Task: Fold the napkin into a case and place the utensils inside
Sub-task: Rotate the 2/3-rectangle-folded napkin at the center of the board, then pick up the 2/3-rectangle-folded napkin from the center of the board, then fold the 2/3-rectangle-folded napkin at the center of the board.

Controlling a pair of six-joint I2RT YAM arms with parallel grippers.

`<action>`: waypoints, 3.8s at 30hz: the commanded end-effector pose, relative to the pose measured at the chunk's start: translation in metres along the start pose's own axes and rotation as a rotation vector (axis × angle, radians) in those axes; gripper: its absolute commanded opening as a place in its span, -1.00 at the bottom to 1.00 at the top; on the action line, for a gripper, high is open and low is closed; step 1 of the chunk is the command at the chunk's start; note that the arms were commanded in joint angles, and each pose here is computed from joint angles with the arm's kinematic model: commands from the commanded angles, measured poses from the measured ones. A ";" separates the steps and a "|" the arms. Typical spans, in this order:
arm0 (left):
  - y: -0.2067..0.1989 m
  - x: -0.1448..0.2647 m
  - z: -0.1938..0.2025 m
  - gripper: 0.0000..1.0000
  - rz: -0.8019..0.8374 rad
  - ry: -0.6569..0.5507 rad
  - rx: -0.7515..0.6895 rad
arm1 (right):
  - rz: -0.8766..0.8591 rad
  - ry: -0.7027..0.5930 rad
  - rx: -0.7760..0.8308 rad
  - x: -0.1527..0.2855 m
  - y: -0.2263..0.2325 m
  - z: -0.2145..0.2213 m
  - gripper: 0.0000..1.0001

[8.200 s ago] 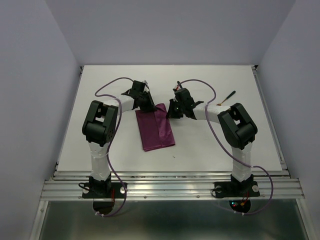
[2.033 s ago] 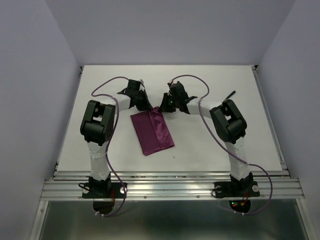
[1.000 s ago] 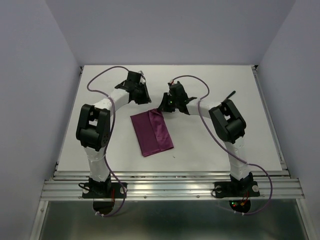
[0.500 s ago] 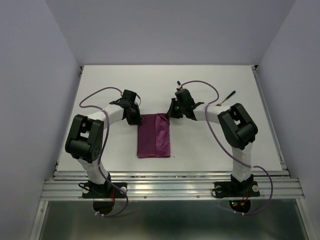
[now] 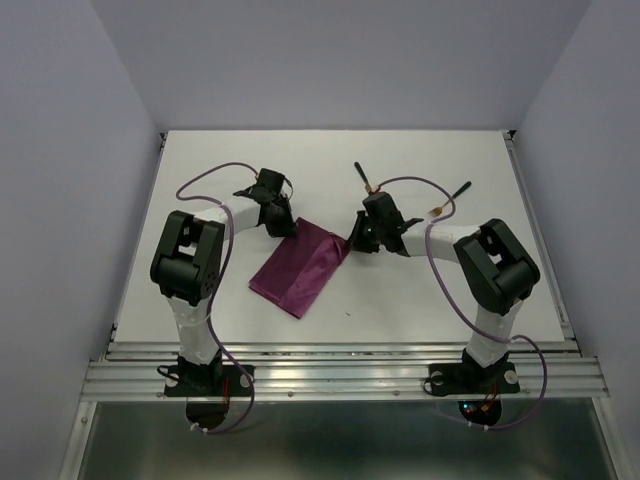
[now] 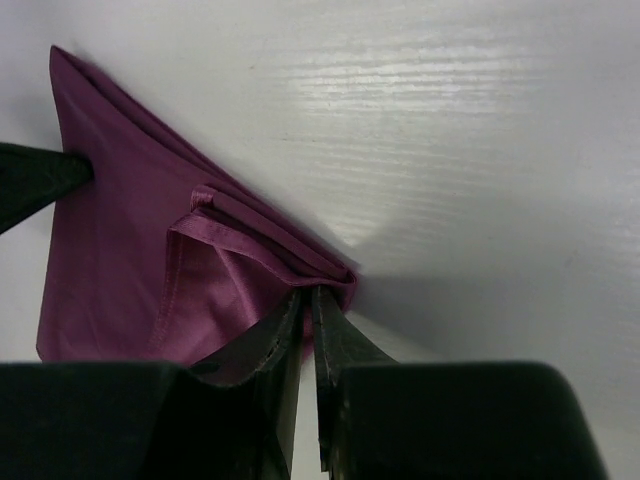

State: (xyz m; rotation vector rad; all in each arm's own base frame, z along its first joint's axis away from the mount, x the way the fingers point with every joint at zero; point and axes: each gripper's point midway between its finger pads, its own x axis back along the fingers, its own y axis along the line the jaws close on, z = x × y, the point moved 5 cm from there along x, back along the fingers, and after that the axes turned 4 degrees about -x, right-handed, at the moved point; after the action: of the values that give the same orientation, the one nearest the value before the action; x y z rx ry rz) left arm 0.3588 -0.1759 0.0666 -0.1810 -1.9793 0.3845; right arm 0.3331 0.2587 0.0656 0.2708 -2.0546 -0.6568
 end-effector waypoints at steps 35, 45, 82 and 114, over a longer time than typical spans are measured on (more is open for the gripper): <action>0.006 -0.002 -0.027 0.24 -0.157 -0.031 -0.120 | -0.053 0.038 0.093 -0.018 0.019 -0.005 -0.71; 0.002 -0.006 -0.014 -0.14 -0.086 0.028 -0.138 | -0.027 0.048 0.054 -0.025 0.013 0.000 -0.71; -0.044 0.046 -0.050 -1.00 0.107 -0.073 -0.195 | 0.106 -0.037 -0.108 -0.044 0.011 -0.018 -0.71; -0.070 0.032 -0.050 -1.00 0.087 -0.040 -0.287 | 0.124 -0.121 -0.265 -0.016 0.010 -0.023 -0.75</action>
State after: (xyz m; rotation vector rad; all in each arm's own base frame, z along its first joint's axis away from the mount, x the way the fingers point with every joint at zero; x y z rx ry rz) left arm 0.3807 -0.2121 0.1288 -0.3984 -2.0341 0.1885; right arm 0.3764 0.2788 0.0666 0.0328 -2.0491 -0.8654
